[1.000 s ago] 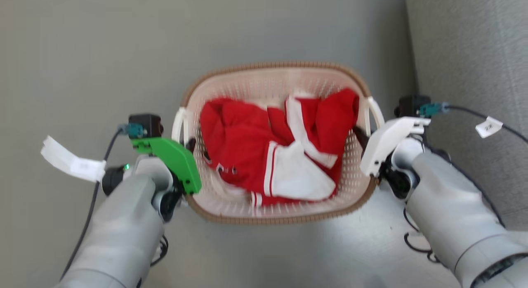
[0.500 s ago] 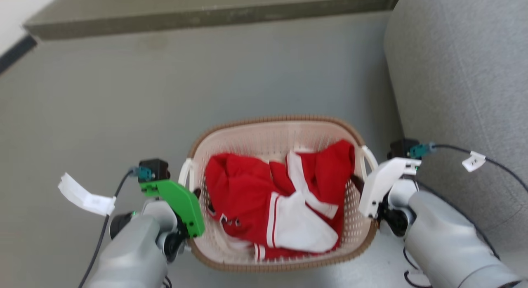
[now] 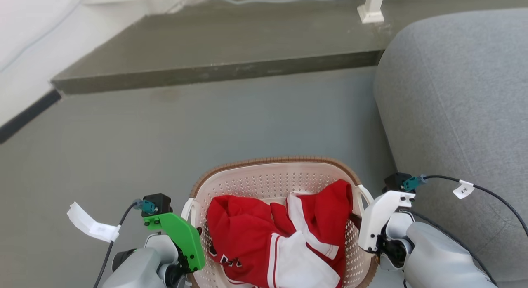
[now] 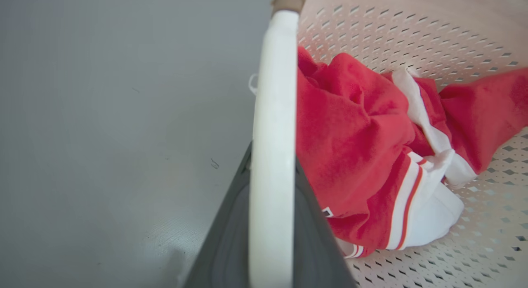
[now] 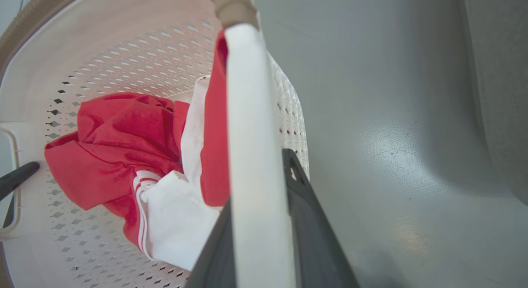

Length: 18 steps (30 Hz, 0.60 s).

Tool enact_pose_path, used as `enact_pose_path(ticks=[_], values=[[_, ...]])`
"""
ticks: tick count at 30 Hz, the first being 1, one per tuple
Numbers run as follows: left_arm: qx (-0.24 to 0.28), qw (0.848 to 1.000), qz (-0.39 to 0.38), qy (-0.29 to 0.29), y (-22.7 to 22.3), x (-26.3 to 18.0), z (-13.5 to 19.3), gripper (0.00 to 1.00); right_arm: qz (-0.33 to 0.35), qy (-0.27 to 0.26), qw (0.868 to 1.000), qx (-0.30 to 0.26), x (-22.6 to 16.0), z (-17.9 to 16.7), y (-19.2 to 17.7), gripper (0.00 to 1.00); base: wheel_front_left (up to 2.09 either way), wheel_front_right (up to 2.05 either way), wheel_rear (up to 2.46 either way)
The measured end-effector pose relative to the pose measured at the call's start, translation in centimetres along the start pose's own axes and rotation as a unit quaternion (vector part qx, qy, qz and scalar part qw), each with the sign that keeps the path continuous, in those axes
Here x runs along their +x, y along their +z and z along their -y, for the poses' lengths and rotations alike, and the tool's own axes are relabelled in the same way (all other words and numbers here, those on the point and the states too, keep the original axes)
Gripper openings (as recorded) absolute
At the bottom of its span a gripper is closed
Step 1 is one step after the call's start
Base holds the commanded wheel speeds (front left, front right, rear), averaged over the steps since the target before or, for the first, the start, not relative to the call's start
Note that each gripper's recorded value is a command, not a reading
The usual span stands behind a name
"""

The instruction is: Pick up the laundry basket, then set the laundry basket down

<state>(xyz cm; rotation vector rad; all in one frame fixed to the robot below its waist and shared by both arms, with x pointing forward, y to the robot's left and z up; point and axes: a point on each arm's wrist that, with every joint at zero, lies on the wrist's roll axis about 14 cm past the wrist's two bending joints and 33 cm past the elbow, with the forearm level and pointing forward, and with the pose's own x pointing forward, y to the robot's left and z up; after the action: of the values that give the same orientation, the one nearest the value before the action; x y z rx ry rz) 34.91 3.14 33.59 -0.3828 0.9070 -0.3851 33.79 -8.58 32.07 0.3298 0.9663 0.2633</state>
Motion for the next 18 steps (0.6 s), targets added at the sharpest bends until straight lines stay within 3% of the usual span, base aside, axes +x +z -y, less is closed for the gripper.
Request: enact_pose_path(ticks=[18], values=[[0.009,1.000,0.001,-0.007,0.23,-0.51,0.86,0.00,0.007,-0.003,1.000,-0.003,-0.97,-0.06,0.19,0.00,0.00,0.00,0.00]])
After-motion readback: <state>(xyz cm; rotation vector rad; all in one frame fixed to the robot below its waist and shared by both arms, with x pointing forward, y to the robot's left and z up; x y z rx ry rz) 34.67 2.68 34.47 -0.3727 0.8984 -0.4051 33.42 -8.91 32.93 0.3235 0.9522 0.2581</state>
